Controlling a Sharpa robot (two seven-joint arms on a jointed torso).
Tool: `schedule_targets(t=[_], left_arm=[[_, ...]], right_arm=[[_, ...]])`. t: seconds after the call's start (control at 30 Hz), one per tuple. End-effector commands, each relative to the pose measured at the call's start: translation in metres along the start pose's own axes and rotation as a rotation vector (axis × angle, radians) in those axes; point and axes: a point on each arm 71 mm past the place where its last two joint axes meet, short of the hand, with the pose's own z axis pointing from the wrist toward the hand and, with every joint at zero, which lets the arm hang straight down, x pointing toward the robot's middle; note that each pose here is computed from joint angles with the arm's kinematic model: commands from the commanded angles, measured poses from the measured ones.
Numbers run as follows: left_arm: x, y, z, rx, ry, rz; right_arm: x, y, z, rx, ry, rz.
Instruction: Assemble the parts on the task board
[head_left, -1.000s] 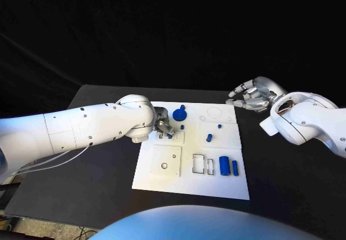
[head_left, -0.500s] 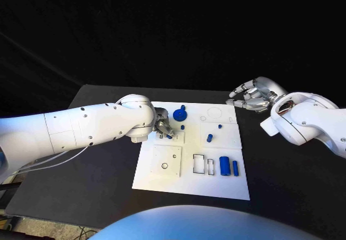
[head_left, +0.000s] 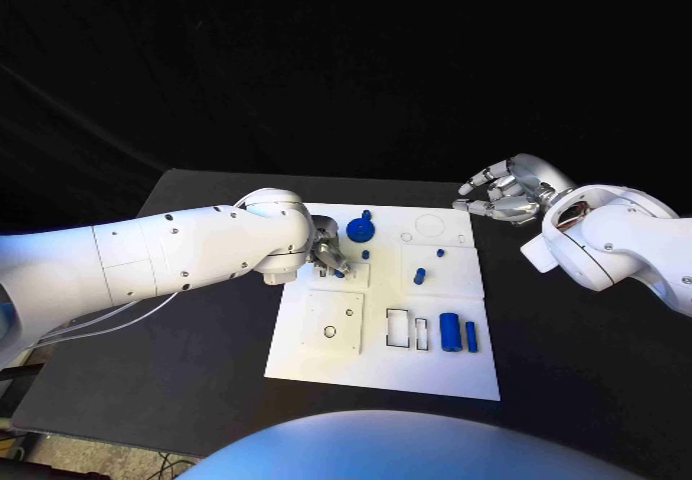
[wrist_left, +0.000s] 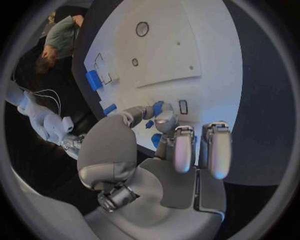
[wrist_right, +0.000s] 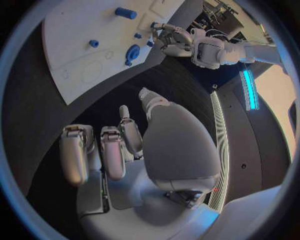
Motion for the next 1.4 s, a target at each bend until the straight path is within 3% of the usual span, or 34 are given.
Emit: schedule_targets(t=[0.03, 0.67, 1.4], left_arm=[[0.0037, -0.0027, 0.0012, 0.003, 0.034, 0.013], [0.0051, -0.0031, 0.0055, -0.015, 0.071, 0.010], [0.0039, 0.0007, 0.0057, -0.028, 0.065, 0.008]], right_arm=[[0.0010, 0.0009, -0.0001, -0.009, 0.005, -0.010], [0.0007, 0.0009, 0.0000, -0.011, 0.003, -0.010], [-0.0002, 0.0004, -0.0002, -0.013, -0.005, -0.008]])
